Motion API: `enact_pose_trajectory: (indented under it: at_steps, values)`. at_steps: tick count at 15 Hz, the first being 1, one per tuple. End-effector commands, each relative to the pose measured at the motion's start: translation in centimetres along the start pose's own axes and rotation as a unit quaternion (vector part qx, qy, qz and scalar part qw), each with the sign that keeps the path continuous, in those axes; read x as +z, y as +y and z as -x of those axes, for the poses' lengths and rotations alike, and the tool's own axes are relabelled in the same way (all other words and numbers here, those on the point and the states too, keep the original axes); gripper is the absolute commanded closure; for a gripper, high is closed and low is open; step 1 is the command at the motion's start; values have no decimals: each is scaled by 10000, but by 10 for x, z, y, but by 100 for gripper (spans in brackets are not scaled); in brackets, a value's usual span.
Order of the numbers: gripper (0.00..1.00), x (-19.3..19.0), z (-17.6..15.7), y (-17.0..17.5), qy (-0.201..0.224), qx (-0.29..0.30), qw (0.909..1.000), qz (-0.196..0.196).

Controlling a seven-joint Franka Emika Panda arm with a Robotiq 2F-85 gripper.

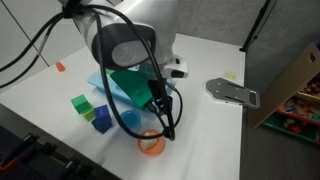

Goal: Put the white bottle on the orange plate

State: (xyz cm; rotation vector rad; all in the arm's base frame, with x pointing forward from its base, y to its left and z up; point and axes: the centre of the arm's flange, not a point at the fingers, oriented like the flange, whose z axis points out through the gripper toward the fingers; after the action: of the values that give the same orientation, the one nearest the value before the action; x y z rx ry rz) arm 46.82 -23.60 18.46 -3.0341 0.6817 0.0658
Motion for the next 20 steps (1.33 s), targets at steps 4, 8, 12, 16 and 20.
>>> enact_pose_trajectory:
  at_steps: [4, 8, 12, 16, 20]
  values:
    - [0, -38, -12, -61, -169, -348, 9992, 125]
    - [0, -73, -5, -86, -200, -606, 9979, 51]
    - [0, -120, -3, -109, -149, -828, 9963, 174]
    - [0, -170, 4, -132, -104, -966, 9945, 386]
    - [0, -220, 18, -153, -29, -1117, 9925, 501]
